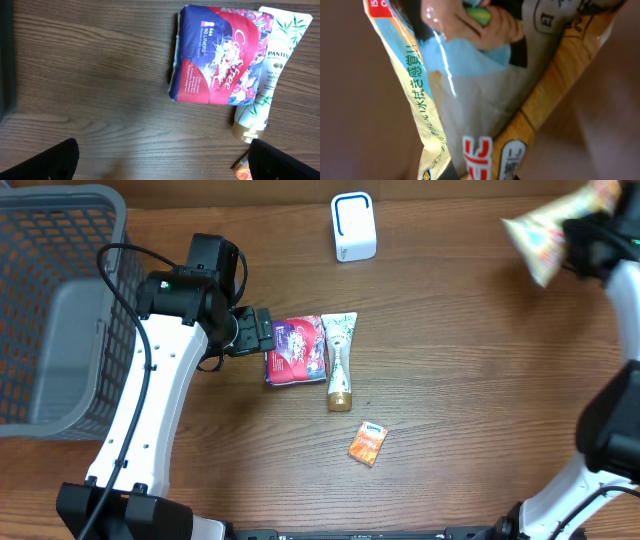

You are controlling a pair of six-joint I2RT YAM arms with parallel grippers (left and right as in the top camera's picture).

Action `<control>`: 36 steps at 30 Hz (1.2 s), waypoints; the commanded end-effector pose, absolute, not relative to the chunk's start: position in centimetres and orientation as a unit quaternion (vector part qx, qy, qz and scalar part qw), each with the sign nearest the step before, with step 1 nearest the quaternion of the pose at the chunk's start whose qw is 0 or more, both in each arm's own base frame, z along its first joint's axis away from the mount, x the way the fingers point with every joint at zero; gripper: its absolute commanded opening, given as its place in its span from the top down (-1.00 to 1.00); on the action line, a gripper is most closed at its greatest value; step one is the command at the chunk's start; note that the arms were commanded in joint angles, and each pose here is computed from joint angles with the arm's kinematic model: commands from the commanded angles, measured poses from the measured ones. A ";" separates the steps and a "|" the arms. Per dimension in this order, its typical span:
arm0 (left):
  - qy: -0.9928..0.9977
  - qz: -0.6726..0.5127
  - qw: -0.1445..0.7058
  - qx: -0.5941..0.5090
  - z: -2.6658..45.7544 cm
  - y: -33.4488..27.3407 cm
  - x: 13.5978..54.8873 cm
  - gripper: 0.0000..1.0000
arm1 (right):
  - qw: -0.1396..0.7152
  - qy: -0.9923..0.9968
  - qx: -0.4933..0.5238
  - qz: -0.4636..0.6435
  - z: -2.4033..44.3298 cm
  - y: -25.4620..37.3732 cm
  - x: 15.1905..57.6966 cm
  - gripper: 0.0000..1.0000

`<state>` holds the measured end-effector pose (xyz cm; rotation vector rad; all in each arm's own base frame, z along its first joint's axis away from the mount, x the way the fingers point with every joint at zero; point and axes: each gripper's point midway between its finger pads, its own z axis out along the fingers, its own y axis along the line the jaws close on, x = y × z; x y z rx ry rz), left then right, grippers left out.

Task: Scan the item barcode

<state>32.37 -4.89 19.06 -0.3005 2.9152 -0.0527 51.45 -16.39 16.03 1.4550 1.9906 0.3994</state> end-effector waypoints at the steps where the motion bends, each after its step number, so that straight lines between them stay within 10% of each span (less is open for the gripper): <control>1: 0.988 -0.015 0.111 -0.106 19.3 -4.9 32.5 -1.00 | 0.301 0.723 0.617 0.078 14.4 -23.6 47.3 0.93; 15: 0.988 -0.015 0.111 -0.106 19.3 -4.9 32.5 -1.00 | 0.245 0.671 0.699 -0.049 8.8 -40.1 33.4 0.89; 18: 0.988 -0.015 0.111 -0.106 19.3 -4.9 32.5 -1.00 | 0.244 0.679 0.691 -0.048 8.0 -41.1 32.9 0.55; 20: 0.988 -0.015 0.111 -0.106 19.3 -4.9 32.5 -0.99 | 0.249 0.697 0.670 -0.055 7.9 -41.5 33.1 -0.21; 23: 0.988 -0.015 0.111 -0.106 19.3 -4.9 32.5 -1.00 | 0.254 0.715 0.648 -0.063 8.1 -41.7 33.3 -0.76; 36: 0.988 -0.015 0.111 -0.106 19.3 -4.8 32.5 -1.00 | 0.339 0.730 0.587 0.090 21.7 -36.3 36.5 -0.99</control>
